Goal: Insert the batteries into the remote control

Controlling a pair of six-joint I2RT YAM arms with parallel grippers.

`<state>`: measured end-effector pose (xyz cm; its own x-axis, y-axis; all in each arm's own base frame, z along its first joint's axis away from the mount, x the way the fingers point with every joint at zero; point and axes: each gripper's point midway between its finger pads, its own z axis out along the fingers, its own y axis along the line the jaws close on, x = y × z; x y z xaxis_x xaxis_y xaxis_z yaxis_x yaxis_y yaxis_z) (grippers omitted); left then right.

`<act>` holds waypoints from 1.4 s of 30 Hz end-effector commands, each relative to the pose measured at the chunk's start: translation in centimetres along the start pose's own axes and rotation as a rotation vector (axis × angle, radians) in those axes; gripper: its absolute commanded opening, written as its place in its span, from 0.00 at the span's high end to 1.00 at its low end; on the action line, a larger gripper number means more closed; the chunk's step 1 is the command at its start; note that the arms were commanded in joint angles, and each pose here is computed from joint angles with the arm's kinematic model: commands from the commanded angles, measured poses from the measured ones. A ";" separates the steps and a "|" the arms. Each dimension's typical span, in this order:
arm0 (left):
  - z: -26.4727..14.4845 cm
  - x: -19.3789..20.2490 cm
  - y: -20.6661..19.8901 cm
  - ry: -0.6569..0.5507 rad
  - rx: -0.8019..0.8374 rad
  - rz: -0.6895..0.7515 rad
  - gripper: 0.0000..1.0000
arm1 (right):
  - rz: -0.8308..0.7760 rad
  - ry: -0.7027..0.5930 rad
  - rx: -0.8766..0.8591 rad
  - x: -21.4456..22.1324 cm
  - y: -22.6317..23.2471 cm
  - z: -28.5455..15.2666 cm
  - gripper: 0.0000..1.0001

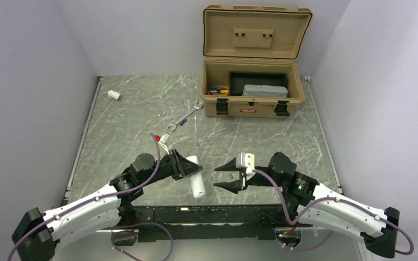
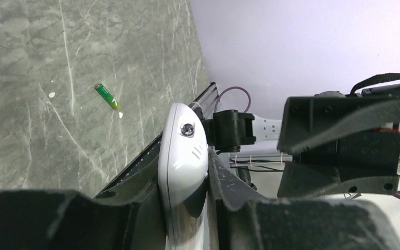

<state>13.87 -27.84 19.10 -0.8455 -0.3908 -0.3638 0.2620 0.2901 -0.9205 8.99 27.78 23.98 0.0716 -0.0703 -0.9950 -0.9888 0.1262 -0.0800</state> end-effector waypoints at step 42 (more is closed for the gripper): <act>0.5 -0.4 -4.7 0.019 0.199 0.051 1.00 | -0.428 0.060 -0.188 0.8 4.2 4.3 0.68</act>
<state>13.44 -29.29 20.88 -0.8577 -0.3495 -0.3771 0.3234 0.2035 -0.9241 4.91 31.91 19.77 0.4292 -0.1914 -0.8827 -0.9016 -0.1489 -0.4061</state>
